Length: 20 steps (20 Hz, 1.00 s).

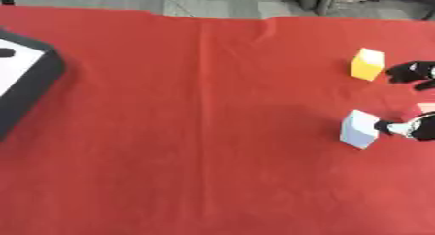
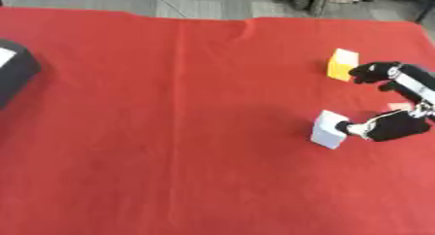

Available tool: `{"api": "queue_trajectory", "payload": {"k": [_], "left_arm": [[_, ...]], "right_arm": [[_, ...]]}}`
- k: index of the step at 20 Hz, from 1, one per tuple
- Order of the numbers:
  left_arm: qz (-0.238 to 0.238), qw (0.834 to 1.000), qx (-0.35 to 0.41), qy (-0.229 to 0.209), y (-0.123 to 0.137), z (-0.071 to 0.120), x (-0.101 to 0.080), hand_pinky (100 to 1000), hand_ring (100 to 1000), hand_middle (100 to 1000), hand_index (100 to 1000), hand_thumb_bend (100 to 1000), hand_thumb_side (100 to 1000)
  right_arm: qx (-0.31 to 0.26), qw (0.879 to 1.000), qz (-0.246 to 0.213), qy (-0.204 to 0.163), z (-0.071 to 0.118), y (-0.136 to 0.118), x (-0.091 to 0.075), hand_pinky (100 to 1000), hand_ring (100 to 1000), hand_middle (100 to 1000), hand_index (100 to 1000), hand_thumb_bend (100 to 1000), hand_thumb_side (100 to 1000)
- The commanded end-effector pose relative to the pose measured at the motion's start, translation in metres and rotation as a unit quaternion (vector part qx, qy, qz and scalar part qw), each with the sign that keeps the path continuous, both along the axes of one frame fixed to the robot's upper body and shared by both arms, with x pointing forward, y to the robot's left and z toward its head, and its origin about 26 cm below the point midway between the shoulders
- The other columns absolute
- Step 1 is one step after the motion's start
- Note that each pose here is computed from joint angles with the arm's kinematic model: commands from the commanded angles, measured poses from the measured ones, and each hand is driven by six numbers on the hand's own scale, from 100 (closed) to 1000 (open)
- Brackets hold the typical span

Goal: Pick up the objects with one hand, pass them to the other hand, and then place them into the box on the other side of the table.

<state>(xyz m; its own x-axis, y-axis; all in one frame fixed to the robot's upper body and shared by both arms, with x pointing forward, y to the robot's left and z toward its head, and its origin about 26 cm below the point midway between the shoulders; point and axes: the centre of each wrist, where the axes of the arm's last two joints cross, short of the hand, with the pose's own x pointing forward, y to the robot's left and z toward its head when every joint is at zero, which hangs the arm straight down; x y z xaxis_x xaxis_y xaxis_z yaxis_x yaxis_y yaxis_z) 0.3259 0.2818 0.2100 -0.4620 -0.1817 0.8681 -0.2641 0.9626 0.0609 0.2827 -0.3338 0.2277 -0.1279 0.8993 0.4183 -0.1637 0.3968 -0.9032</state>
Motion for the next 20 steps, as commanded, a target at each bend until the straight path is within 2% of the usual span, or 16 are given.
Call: {"api": "queue_trajectory", "payload": {"k": [1,4,5,6,16,20], "left_arm": [[0.003,1.0,0.012,-0.009,0.003,0.008,-0.002,611,732,800,818,222,729],[0.001,1.0,0.013,-0.007,0.003,0.008,-0.002,611,732,799,817,221,728],[0.0,1.0,0.013,-0.007,0.002,0.008,-0.002,611,732,798,816,223,723],[-0.001,1.0,0.013,-0.007,0.002,0.008,-0.001,611,732,798,816,222,727],[-0.005,1.0,0.014,-0.003,0.0,0.006,-0.001,611,732,796,815,215,731],[-0.006,1.0,0.013,-0.003,-0.001,0.006,-0.001,610,731,794,813,214,730]], "right_arm": [[-0.027,0.999,0.013,0.023,0.012,-0.004,0.001,857,876,772,862,533,159],[-0.034,0.998,0.018,0.042,0.011,-0.008,0.006,864,876,776,864,535,173],[-0.04,0.998,0.015,0.045,0.01,-0.009,0.009,868,876,779,863,508,139],[-0.047,0.998,0.01,0.047,0.009,-0.011,0.011,870,876,775,851,532,185],[-0.095,0.992,-0.042,0.067,-0.017,-0.031,0.032,887,876,780,854,508,202],[-0.1,0.991,-0.045,0.079,-0.025,-0.036,0.036,886,878,787,858,513,212]]}}
